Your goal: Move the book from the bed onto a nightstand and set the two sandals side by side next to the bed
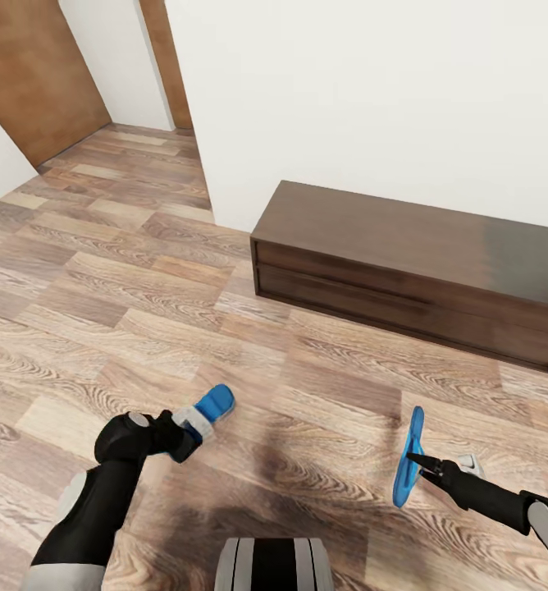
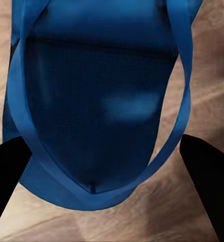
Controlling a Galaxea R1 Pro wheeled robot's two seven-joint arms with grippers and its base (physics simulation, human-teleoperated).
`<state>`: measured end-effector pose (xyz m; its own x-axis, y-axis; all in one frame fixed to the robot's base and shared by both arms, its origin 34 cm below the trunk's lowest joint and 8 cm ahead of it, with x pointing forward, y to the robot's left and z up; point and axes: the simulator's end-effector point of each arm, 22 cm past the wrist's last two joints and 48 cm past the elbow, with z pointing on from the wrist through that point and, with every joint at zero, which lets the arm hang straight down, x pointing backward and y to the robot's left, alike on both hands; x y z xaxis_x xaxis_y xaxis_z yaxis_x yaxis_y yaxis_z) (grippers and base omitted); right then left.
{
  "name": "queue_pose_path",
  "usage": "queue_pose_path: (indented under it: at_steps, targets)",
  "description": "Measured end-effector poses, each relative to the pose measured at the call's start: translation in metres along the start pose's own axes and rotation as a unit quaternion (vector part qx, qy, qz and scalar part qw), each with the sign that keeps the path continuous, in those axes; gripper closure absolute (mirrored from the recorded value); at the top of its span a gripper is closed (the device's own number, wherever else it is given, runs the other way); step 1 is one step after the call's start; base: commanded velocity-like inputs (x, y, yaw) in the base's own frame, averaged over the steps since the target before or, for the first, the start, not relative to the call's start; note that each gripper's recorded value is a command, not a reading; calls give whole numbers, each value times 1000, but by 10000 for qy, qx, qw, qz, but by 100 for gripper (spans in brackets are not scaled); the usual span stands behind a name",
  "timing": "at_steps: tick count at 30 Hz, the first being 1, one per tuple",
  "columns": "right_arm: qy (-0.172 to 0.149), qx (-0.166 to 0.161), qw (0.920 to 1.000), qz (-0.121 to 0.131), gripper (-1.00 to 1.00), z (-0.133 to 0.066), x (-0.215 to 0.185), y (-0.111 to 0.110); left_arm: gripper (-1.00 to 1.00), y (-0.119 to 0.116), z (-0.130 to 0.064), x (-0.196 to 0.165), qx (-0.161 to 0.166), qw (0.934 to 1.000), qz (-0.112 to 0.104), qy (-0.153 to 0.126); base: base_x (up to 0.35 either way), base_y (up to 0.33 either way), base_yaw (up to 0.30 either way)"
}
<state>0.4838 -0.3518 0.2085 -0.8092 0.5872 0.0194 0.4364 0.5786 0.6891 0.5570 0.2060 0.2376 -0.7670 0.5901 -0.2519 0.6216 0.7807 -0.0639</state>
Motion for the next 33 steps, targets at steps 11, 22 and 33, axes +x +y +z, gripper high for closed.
queue_pose_path:
  at_steps: [11,22,33]
  targets:
    - [-123,-132,9998,-122,100,-9,-9,19,100,13,-59,-50,1148,9480,-2162,-2036,0,0,0]
    - [-193,-198,9994,-231,100,-14,-14,31,100,0,-48,-39,1584,9245,-2767,-2087,0,0,0]
    - [-350,-280,9982,-397,100,-30,-28,46,100,2,-67,-49,1559,9223,-2729,-2250,0,0,0]
